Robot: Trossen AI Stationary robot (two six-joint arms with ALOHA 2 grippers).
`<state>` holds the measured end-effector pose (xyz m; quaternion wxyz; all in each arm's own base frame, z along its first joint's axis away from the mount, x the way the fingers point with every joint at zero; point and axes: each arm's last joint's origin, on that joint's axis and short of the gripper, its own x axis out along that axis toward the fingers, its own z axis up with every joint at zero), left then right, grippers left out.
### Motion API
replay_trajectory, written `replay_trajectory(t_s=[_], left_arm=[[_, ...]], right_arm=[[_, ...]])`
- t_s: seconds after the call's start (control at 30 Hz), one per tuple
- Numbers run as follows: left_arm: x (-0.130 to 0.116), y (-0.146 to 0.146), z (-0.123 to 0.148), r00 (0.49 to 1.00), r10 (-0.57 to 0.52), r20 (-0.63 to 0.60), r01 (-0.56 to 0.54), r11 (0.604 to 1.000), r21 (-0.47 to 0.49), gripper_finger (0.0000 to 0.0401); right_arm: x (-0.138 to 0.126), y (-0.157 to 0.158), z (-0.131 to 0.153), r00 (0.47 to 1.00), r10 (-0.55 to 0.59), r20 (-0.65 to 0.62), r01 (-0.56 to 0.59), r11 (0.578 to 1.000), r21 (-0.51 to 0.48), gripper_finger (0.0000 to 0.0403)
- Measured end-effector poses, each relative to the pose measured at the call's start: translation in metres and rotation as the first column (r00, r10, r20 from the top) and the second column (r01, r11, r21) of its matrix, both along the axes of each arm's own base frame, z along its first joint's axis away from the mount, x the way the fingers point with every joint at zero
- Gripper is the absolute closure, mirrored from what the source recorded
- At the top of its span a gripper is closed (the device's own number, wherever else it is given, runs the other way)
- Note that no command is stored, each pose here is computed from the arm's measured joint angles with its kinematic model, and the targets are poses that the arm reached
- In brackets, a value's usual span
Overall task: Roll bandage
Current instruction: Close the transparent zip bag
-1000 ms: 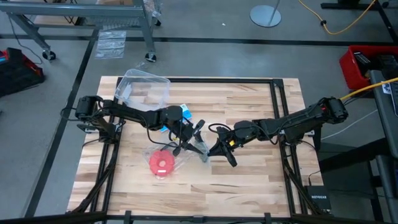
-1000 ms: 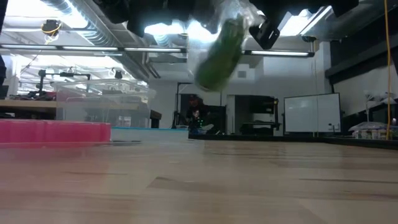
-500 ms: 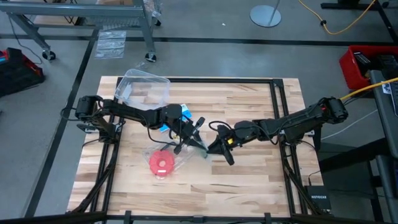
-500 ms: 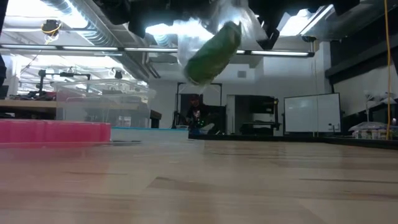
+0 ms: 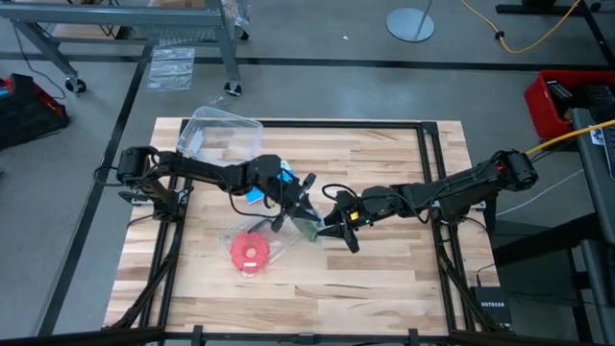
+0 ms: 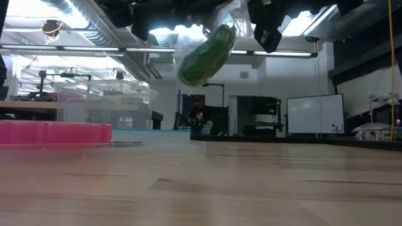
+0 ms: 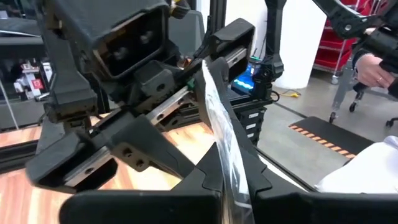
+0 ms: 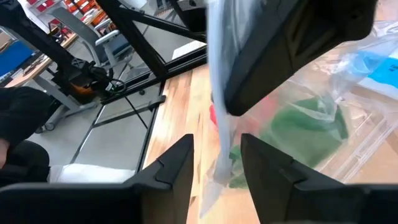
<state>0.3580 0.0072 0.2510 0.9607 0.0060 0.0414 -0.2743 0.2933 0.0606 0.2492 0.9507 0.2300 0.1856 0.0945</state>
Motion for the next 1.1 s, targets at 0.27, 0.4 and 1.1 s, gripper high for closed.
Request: replay_trajectory(t_s=[0.27,0.4,1.1], left_arm=[[-0.0007,0.0002,0.0007,1.0,0.0,-0.002,0.0,1.0,0.002,0.0401],[-0.0019,0.0028,0.0027,1.0,0.008,-0.001,-0.008,1.0,0.002,0.0401],[-0.0051,0.0065,0.0064,1.0,0.019,-0.01,-0.019,1.0,-0.001,0.0401]], right_arm=[[-0.0005,0.0001,-0.0012,1.0,0.007,-0.013,-0.007,1.0,-0.001,0.0293],[-0.0017,-0.0001,-0.0048,0.999,0.007,-0.052,-0.008,1.0,-0.008,0.0349],[-0.0009,0.0004,-0.0024,0.999,0.018,-0.027,-0.018,1.0,0.001,0.0298]])
